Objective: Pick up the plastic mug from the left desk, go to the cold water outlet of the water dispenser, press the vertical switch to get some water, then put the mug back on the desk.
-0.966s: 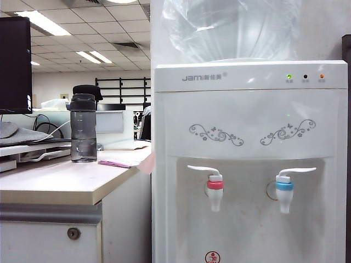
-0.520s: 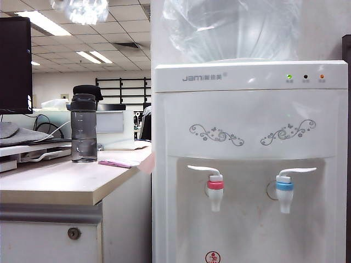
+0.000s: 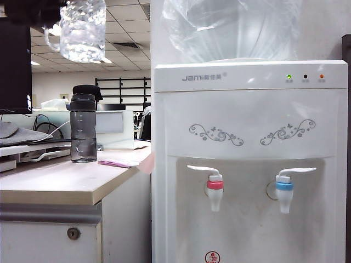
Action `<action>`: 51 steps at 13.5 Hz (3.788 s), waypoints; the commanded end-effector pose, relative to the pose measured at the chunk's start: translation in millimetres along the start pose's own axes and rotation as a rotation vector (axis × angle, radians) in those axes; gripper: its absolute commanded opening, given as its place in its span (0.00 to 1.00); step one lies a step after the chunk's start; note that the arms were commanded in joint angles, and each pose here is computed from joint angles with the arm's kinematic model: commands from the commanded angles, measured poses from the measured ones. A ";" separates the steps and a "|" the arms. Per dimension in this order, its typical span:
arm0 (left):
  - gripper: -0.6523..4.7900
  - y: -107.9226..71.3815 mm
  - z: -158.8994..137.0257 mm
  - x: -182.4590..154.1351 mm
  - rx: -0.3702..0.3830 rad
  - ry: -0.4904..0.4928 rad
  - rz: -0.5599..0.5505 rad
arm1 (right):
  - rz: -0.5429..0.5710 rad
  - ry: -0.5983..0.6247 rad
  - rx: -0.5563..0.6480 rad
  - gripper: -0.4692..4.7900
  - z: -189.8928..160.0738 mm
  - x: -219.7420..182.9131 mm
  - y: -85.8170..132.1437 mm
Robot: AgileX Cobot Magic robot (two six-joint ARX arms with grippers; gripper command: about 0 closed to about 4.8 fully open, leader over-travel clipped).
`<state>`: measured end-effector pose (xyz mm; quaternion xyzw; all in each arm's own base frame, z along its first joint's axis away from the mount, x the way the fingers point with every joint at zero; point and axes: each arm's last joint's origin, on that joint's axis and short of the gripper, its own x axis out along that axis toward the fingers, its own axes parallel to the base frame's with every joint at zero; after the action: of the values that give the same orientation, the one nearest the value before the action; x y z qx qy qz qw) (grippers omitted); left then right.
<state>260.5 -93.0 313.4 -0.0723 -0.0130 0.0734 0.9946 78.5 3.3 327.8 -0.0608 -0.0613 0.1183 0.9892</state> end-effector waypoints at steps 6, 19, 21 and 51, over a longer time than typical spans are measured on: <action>0.11 15.6 -83.9 22.5 -0.031 -0.081 0.055 | -0.002 -0.019 -0.003 0.09 2.9 -0.5 -0.2; 0.11 49.8 -196.4 59.2 0.001 -0.031 0.104 | -0.002 -0.019 -0.003 0.09 2.9 -0.5 -0.2; 0.11 51.1 -204.1 60.7 0.002 -0.014 0.108 | -0.002 -0.019 -0.003 0.09 2.9 -0.5 -0.2; 0.56 57.4 -182.5 12.5 0.015 -0.019 0.127 | -0.002 -0.019 -0.003 0.09 2.9 -0.5 -0.2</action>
<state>275.1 -61.7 116.0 -0.0487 0.0069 0.1405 0.9889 78.5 3.3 327.8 -0.0608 -0.0611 0.1181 0.9893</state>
